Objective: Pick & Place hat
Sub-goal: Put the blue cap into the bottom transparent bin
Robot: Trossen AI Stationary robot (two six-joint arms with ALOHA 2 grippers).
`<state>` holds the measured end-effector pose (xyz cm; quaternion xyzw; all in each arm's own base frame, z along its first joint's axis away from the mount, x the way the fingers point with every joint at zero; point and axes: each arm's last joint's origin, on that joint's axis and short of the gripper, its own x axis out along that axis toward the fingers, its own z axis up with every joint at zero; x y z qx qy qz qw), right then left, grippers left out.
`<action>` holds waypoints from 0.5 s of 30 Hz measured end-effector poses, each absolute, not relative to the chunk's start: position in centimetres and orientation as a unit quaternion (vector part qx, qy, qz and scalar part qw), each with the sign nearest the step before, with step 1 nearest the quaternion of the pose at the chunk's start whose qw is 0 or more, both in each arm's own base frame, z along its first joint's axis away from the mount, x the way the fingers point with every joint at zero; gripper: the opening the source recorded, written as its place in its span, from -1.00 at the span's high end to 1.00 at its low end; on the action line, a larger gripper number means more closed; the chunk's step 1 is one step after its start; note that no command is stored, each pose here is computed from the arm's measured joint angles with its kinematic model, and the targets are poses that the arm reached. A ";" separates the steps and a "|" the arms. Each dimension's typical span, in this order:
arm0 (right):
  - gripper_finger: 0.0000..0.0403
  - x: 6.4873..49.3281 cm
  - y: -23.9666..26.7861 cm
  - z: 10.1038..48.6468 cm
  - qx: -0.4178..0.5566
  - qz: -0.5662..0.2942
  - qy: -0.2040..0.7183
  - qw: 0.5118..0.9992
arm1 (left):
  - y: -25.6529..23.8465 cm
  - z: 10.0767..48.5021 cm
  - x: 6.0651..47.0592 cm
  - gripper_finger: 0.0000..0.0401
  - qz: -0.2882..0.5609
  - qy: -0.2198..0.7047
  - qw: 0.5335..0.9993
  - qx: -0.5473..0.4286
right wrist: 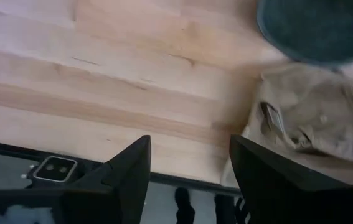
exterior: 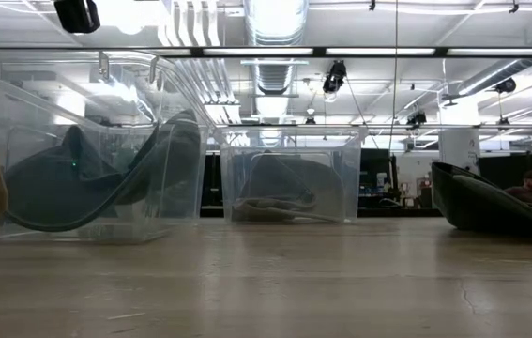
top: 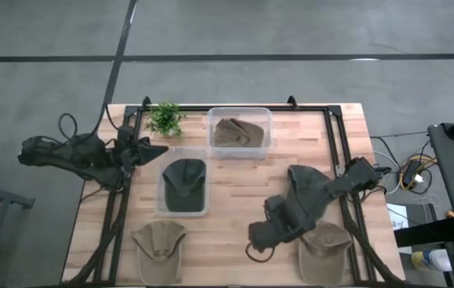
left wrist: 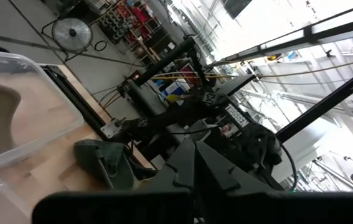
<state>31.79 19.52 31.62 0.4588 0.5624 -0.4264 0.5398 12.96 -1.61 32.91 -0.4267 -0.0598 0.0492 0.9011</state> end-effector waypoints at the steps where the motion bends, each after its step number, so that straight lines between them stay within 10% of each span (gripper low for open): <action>1: -0.03 31.5 19.9 31.6 0.460 -0.431 0.559 0.539 | -1.6 32.9 13.1 0.96 0.049 -0.058 0.901 -0.426; 15: 0.11 27.3 24.7 29.8 0.468 -0.503 0.496 0.532 | -1.9 32.8 14.3 0.96 0.044 -0.061 0.900 -0.430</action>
